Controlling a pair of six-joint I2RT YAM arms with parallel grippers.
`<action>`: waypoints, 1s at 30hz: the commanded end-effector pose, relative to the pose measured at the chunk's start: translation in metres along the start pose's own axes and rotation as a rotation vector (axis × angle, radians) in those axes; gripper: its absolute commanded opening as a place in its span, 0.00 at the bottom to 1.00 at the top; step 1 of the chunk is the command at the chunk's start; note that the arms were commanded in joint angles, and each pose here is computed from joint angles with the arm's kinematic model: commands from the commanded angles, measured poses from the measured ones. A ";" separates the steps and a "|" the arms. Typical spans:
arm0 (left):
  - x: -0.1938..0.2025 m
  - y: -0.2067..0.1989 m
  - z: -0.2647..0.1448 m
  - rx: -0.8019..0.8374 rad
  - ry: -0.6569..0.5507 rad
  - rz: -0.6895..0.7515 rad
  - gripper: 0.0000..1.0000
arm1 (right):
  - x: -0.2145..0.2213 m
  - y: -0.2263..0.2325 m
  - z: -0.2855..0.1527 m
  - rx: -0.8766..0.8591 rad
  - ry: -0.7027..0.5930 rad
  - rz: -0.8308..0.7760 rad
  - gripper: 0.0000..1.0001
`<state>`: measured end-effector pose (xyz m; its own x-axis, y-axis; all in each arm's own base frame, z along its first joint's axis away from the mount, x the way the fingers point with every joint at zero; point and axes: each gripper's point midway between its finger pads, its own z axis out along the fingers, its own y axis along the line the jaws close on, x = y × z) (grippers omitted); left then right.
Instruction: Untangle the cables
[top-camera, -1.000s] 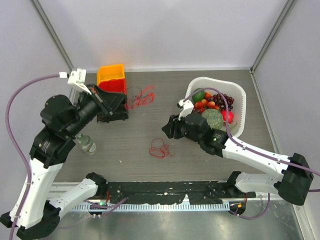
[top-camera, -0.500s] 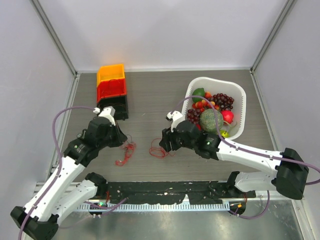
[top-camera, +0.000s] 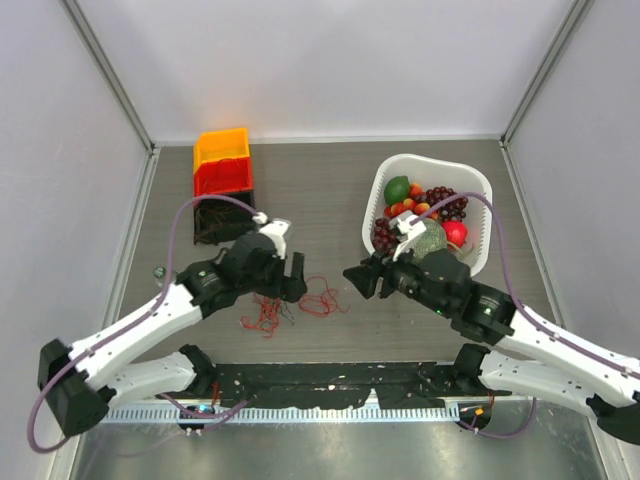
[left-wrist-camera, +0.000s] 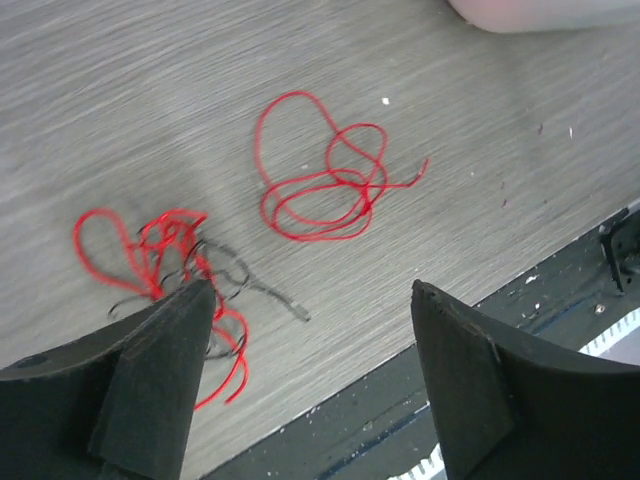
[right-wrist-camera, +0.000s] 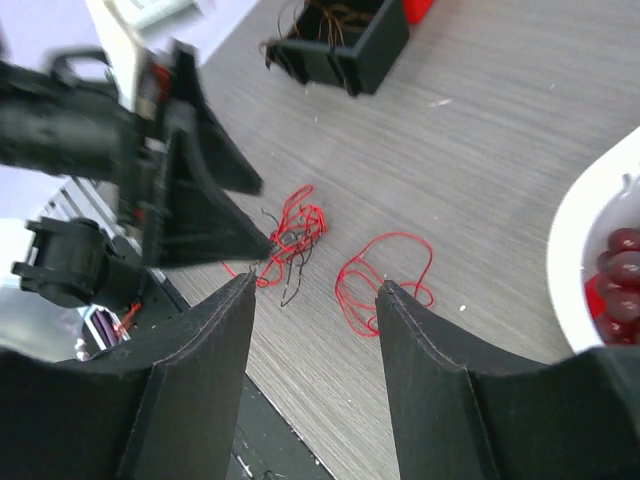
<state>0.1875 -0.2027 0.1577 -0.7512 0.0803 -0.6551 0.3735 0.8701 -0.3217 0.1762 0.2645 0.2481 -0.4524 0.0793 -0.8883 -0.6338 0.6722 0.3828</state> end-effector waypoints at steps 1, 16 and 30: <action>-0.021 -0.048 0.031 0.086 -0.037 0.216 0.80 | -0.048 0.001 -0.034 0.016 -0.165 0.011 0.57; 0.064 -0.067 0.133 0.082 0.421 0.475 0.85 | -0.081 -0.020 -0.120 0.071 -0.342 0.067 0.58; -0.048 -0.064 0.106 0.017 0.051 0.336 0.00 | -0.077 -0.024 -0.119 0.085 -0.332 0.068 0.58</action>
<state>0.2031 -0.3010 0.0326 -0.6641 0.6285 -0.4049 0.6918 0.7219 -0.0143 0.1477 0.1562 0.3311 -0.2663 0.3389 -0.9023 -0.5612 0.7066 0.4310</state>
